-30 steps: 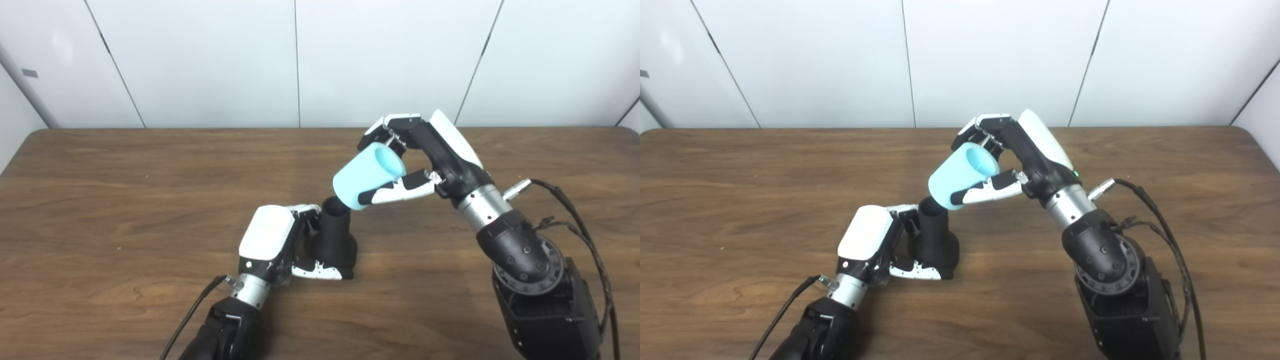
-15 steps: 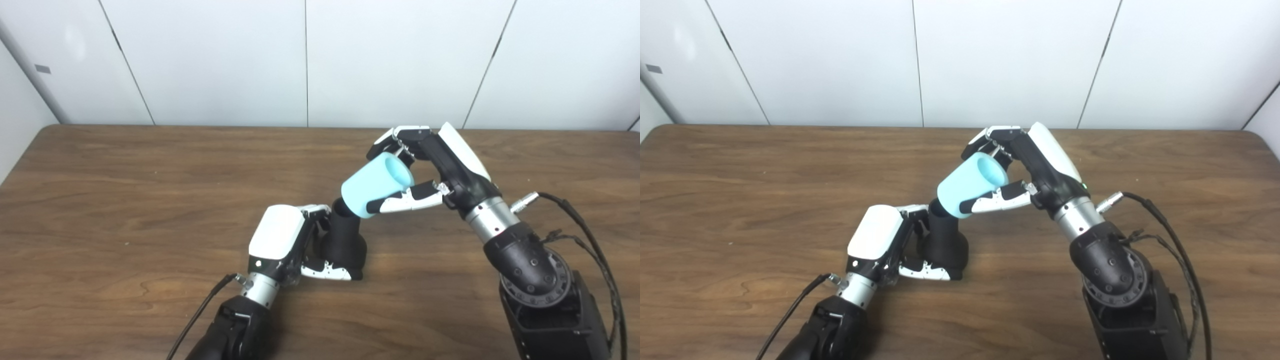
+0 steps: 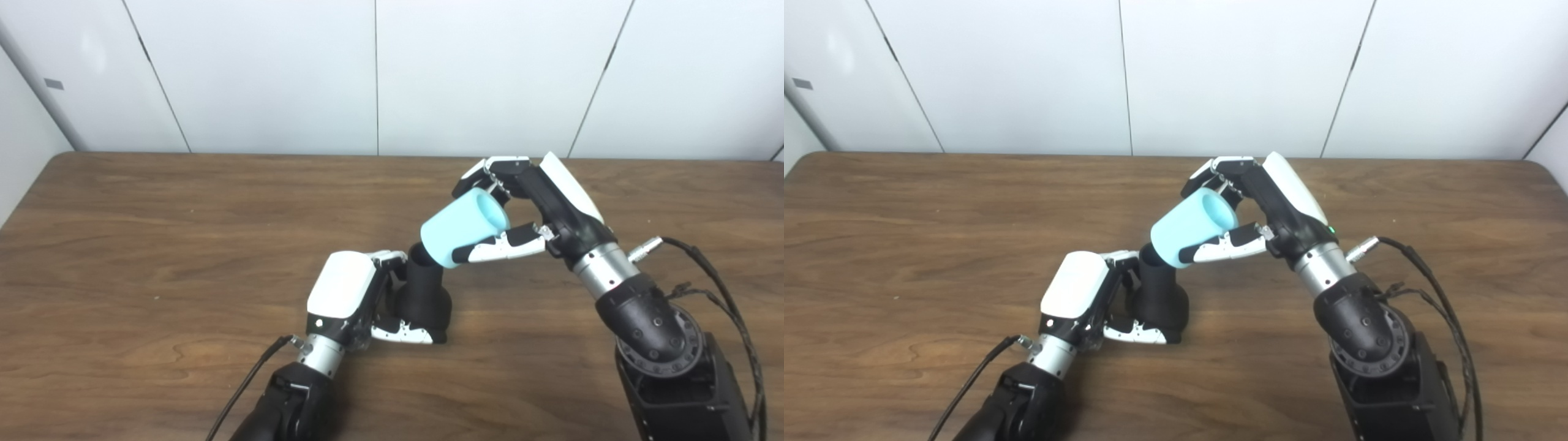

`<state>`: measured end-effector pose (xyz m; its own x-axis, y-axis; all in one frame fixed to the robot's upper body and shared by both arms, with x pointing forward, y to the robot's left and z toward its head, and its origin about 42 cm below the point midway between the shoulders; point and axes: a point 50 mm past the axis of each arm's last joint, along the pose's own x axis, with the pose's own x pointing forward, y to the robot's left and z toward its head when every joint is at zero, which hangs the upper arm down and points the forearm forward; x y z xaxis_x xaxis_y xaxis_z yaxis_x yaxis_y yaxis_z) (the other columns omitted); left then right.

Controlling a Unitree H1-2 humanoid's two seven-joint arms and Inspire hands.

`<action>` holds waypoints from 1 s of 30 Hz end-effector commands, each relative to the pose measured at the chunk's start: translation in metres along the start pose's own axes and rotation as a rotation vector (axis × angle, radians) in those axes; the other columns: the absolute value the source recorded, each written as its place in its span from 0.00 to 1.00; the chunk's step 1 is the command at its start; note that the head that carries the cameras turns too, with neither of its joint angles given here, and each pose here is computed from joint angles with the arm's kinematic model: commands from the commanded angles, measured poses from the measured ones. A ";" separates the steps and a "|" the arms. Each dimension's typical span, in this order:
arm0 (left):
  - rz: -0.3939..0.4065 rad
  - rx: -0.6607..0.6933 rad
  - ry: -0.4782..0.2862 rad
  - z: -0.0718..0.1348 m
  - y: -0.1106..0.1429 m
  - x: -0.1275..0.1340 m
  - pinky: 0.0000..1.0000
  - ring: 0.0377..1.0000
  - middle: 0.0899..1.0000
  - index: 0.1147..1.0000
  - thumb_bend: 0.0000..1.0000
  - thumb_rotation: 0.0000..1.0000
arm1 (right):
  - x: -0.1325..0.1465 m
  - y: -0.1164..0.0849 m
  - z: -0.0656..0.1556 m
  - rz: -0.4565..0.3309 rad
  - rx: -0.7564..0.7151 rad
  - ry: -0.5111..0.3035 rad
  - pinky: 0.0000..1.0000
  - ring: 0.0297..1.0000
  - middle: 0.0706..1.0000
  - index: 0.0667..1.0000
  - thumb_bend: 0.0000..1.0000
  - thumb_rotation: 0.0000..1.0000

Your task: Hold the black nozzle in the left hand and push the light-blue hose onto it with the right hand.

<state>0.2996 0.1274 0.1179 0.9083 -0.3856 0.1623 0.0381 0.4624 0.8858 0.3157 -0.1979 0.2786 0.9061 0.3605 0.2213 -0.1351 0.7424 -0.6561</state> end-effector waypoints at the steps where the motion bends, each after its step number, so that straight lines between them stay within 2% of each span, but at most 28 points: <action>1: -0.398 -0.033 0.128 -0.005 -0.066 -0.050 0.35 0.47 0.50 0.43 0.47 0.00 | 0.004 -0.016 0.020 -0.019 -0.029 -0.110 0.37 0.38 0.47 0.50 0.50 0.00; 3: -0.400 -0.028 0.126 -0.006 -0.067 -0.050 0.36 0.47 0.48 0.44 0.47 0.00 | 0.005 -0.020 0.022 -0.024 -0.024 -0.112 0.35 0.38 0.48 0.49 0.50 0.00; 12: -0.408 -0.034 0.131 -0.008 -0.065 -0.053 0.35 0.46 0.49 0.43 0.47 0.00 | 0.010 -0.037 0.027 -0.062 -0.037 -0.104 0.32 0.37 0.46 0.52 0.49 0.00; 15: -0.405 -0.034 0.130 -0.009 -0.065 -0.054 0.34 0.45 0.45 0.44 0.48 0.00 | 0.011 -0.041 0.027 -0.064 -0.042 -0.102 0.32 0.36 0.46 0.53 0.49 0.00; 18: -0.410 -0.032 0.128 -0.009 -0.064 -0.055 0.36 0.48 0.50 0.42 0.47 0.00 | 0.011 -0.041 0.028 -0.062 -0.036 -0.099 0.32 0.36 0.46 0.53 0.49 0.00; 22: -0.409 -0.029 0.125 -0.010 -0.065 -0.057 0.34 0.45 0.44 0.44 0.48 0.00 | 0.010 -0.037 0.029 -0.050 -0.015 -0.093 0.31 0.36 0.46 0.53 0.49 0.00; 30: -0.414 -0.024 0.131 -0.010 -0.063 -0.058 0.38 0.51 0.51 0.41 0.47 0.00 | 0.009 -0.022 0.026 -0.016 -0.013 -0.104 0.33 0.37 0.46 0.51 0.49 0.00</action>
<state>0.2967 0.1244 0.1181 0.9043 -0.3947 0.1626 0.0438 0.4646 0.8844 0.3218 -0.2019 0.2903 0.9074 0.3756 0.1884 -0.1722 0.7414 -0.6486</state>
